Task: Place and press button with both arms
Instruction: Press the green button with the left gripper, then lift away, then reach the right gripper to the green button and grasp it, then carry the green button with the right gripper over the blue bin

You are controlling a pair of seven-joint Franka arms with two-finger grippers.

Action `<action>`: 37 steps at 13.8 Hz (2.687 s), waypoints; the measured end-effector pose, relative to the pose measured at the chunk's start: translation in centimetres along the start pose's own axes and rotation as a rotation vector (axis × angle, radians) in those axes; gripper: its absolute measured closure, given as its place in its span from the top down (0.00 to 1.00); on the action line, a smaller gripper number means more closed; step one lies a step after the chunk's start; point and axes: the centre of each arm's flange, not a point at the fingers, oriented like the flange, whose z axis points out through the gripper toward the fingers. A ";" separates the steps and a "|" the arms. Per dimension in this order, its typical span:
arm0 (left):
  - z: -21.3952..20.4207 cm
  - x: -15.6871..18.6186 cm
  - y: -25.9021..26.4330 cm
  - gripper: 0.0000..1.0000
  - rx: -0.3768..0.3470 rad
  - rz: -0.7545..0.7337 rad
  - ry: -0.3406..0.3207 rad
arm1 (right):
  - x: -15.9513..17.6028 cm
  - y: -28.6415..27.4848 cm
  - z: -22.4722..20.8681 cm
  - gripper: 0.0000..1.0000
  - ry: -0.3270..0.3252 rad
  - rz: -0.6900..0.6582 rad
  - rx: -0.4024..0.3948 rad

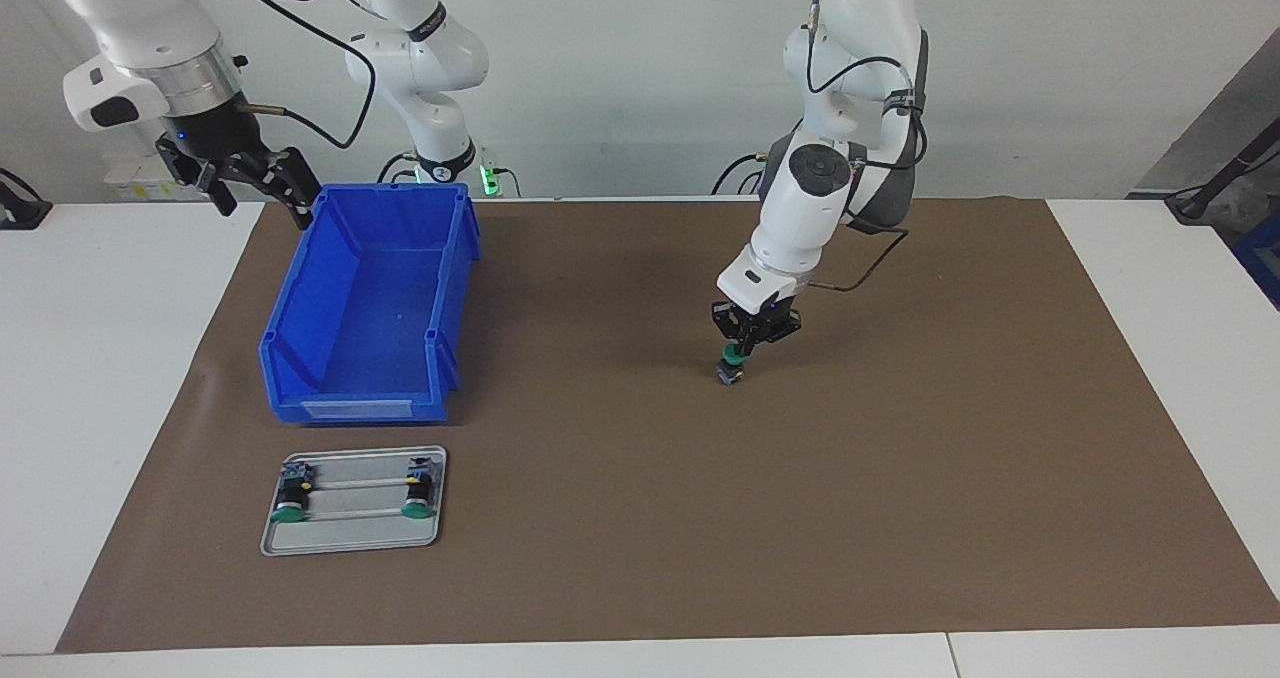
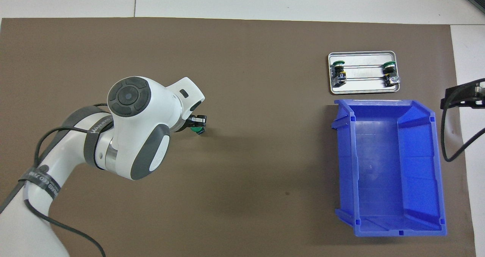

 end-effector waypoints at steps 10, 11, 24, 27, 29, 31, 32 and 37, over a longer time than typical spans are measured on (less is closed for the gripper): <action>-12.4 2.0 -18.8 0.69 0.000 0.056 -0.048 | -0.3 -1.6 -0.2 1.00 0.006 -0.046 0.004; -13.6 1.3 -19.7 0.70 -0.002 0.051 -0.053 | -0.4 -2.7 -0.3 1.00 0.020 -0.073 0.007; -21.4 -3.3 -22.5 0.99 0.078 0.057 -0.052 | -11.3 -42.0 16.5 1.00 0.123 0.075 0.138; -21.5 -3.3 -22.9 0.99 0.078 0.027 -0.051 | -14.6 -48.9 20.9 1.00 0.129 0.050 0.159; -21.5 -3.3 -23.1 0.99 0.102 -0.008 -0.049 | -15.0 -52.8 23.2 1.00 0.155 0.026 0.162; -21.6 -3.2 -23.3 0.99 0.129 -0.012 -0.040 | -14.0 -54.7 25.0 1.00 0.202 0.007 0.180; -21.7 -3.2 -23.4 0.99 0.133 -0.012 -0.035 | -13.7 -55.2 25.9 1.00 0.216 0.001 0.189; -20.6 -2.8 -23.5 0.99 0.138 -0.001 -0.011 | -13.6 -55.7 27.5 1.00 0.256 -0.033 0.181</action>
